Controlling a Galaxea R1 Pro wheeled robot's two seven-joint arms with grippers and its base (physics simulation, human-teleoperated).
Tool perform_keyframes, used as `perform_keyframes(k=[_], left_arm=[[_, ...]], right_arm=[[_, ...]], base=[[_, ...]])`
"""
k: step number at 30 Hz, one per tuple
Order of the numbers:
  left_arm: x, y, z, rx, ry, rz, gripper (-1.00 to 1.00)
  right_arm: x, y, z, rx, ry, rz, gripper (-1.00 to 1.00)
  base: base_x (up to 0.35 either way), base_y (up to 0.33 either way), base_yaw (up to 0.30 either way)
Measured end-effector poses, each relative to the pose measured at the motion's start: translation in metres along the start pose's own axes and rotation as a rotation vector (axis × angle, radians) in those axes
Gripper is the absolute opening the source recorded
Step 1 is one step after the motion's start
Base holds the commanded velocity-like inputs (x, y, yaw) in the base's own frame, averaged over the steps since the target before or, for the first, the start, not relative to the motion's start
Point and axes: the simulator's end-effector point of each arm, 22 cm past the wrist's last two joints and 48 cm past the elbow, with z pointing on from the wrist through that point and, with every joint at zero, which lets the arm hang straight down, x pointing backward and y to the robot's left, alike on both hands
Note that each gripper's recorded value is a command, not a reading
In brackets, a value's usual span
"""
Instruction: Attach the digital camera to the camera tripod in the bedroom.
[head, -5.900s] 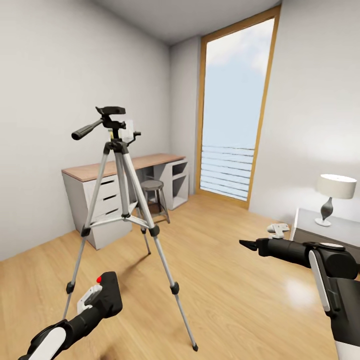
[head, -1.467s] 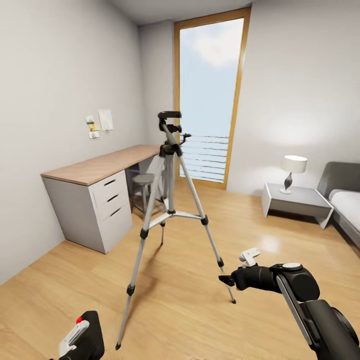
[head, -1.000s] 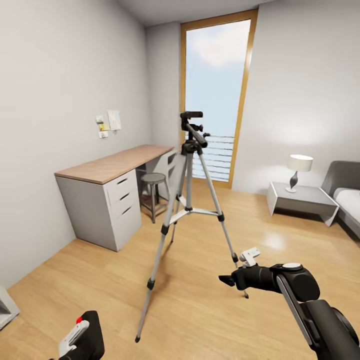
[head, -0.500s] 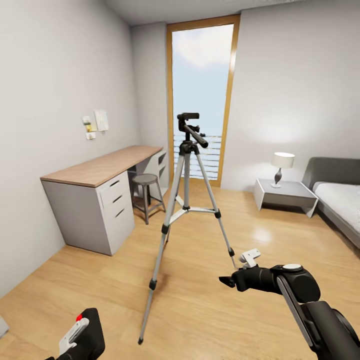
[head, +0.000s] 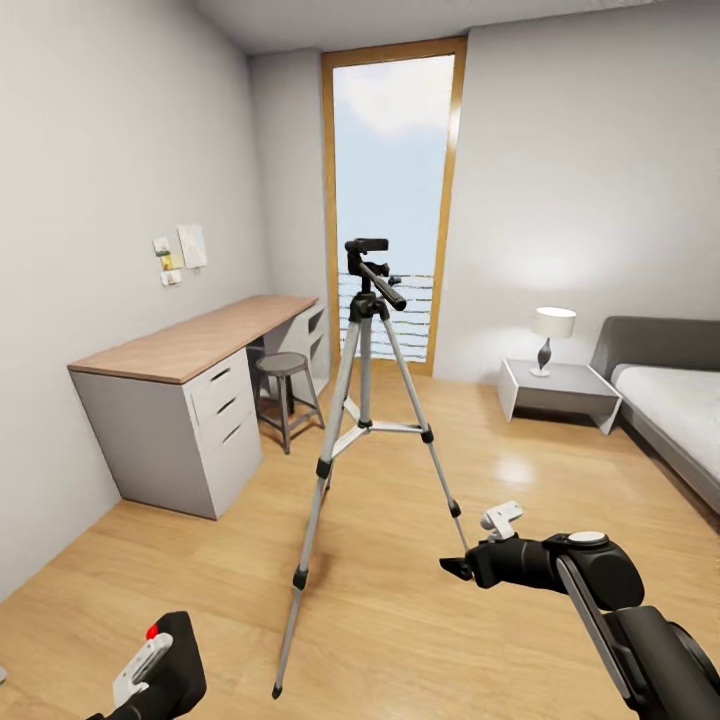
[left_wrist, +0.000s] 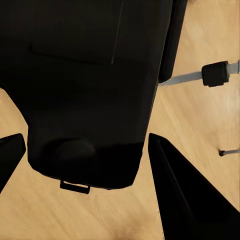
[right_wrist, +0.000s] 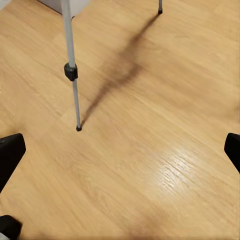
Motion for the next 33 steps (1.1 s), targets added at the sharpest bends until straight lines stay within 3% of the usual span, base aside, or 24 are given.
perform_keyframes(k=[8, 16, 24, 33], left_arm=[[-0.021, -0.003, -0.02, -0.01, -0.046, -0.068, -1.0], [-0.035, 0.001, -0.037, -0.08, -0.071, -0.122, -1.0], [-0.039, -0.001, -0.05, -0.095, -0.068, -0.127, -1.0], [-0.042, -0.002, -0.061, -0.119, -0.064, -0.116, -1.0]], right_arm=[[-0.016, 0.009, -0.009, -0.029, -0.029, -0.023, 1.0], [-0.029, 0.015, -0.018, -0.043, -0.037, -0.027, 1.0], [-0.041, 0.007, -0.032, -0.03, -0.043, -0.02, 1.0], [-0.061, -0.011, -0.057, -0.02, -0.086, 0.024, 1.0]], base=[[0.0, 0.001, -0.003], [0.0, 0.0, 0.0], [0.0, 0.0, 0.0], [0.0, 0.0, 0.0]])
